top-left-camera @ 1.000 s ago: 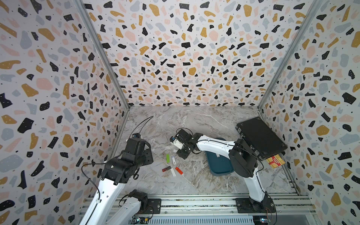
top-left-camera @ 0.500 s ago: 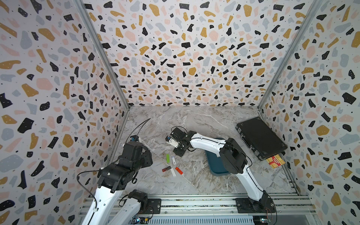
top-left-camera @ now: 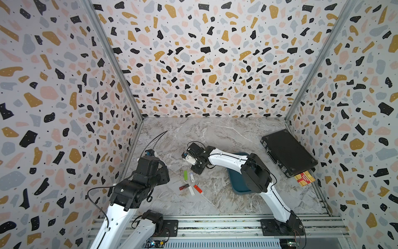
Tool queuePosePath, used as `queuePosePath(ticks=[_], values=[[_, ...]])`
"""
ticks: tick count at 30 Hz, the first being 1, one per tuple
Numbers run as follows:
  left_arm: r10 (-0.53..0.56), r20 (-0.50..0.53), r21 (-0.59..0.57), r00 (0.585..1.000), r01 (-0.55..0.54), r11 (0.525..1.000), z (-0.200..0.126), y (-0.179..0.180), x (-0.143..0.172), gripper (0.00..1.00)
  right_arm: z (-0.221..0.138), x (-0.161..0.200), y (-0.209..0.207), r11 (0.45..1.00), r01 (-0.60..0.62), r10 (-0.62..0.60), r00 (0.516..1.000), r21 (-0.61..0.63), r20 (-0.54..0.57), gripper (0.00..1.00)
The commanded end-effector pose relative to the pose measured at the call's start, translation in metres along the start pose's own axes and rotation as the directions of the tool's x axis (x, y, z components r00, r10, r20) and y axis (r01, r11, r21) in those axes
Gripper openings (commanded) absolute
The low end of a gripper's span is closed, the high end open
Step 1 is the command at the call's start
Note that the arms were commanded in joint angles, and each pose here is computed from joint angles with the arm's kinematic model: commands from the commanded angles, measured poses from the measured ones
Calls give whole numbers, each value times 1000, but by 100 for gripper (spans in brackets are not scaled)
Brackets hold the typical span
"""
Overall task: Put the usb flash drive into the storage box
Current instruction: Pick up the USB flash from the center of the board, then place the USB flash in the storage box.
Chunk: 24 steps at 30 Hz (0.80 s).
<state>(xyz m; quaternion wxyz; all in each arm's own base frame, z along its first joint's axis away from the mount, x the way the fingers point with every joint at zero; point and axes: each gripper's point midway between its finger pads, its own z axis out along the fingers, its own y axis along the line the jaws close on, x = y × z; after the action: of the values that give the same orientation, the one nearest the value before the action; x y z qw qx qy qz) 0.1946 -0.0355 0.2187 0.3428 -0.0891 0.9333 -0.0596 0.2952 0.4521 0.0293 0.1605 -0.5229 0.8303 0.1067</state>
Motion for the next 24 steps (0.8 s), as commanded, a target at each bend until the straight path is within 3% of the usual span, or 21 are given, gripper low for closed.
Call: queuePosePath(ticks=[1,8,12,18,24], values=[[6,22,13,1000,-6,1000,2,-2,-4,63,-19,-11,1,1000,-15,15,999,10,31,19],[3,18,12,1000,-4,1000,3,-2,-4,64,-82,-30,-11,997,-49,40,989,65,140,16],[9,7,25,1000,-9,1000,5,-5,-3,64,-133,-17,-37,986,-134,110,972,104,209,16],[18,-28,27,999,-18,999,12,-8,0,64,-184,58,-105,902,-401,348,894,160,284,16],[22,-50,30,999,-20,999,16,-11,2,65,-182,152,-150,745,-628,575,775,224,261,17]])
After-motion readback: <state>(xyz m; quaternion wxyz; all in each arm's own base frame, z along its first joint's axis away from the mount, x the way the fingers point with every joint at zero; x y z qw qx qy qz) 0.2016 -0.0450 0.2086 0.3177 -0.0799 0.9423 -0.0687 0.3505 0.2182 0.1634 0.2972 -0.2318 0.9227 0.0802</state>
